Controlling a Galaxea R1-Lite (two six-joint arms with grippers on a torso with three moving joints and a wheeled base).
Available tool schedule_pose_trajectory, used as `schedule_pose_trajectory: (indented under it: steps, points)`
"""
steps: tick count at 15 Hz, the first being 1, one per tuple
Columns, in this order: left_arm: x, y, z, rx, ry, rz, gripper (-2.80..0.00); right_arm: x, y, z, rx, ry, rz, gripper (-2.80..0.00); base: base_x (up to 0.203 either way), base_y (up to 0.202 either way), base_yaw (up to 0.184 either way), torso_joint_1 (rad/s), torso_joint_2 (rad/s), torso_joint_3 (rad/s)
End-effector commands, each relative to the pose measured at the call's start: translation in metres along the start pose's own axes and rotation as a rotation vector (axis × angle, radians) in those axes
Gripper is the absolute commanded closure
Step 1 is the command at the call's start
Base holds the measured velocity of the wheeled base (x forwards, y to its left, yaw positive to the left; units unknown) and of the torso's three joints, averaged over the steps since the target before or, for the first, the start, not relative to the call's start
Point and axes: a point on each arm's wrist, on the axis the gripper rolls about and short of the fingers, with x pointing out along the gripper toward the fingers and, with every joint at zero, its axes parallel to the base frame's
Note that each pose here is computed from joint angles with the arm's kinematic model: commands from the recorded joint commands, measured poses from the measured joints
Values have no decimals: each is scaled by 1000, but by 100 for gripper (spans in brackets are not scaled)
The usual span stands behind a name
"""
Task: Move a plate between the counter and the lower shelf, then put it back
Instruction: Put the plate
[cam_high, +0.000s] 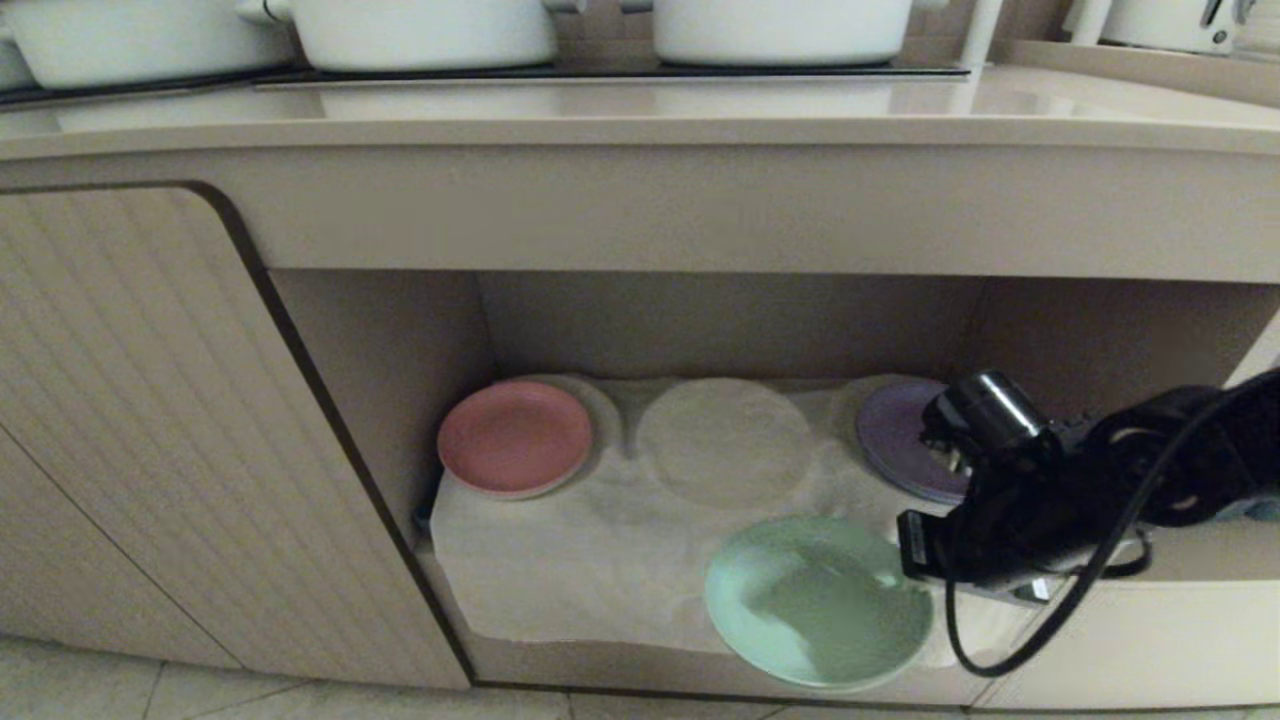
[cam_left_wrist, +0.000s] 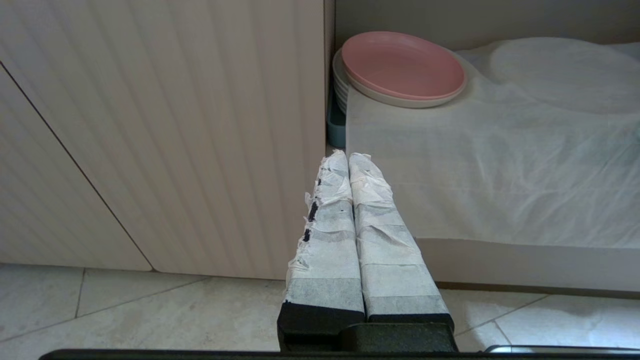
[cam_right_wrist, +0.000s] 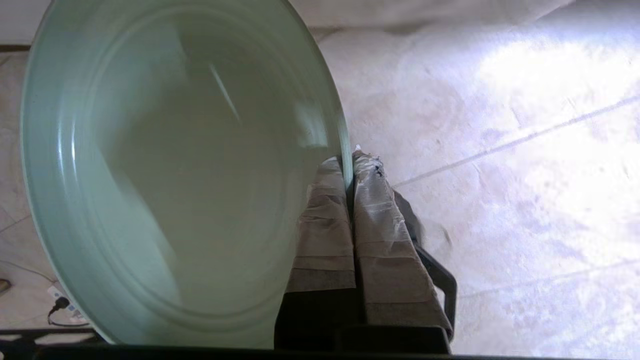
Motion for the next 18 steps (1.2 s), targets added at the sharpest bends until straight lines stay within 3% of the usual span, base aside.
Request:
schedule_pose_trajectory:
  steps: [1,5,7,18]
  points:
    - [0,0,0,0,0,0,0,-14,-7,-7,12,-16,5,0,0,0,0,0,0,0]
    - [0,0,0,0,0,0,0,-20,-29,-28,-6,-24,-104,0,0,0,0,0,0,0]
    - [0,0,0,0,0,0,0,-29,-38,-39,-14,-30,-116,0,0,0,0,0,0,0]
    - [0,0,0,0,0,0,0,-78,-58,-77,-2,-161,-50,0,0,0,0,0,0,0]
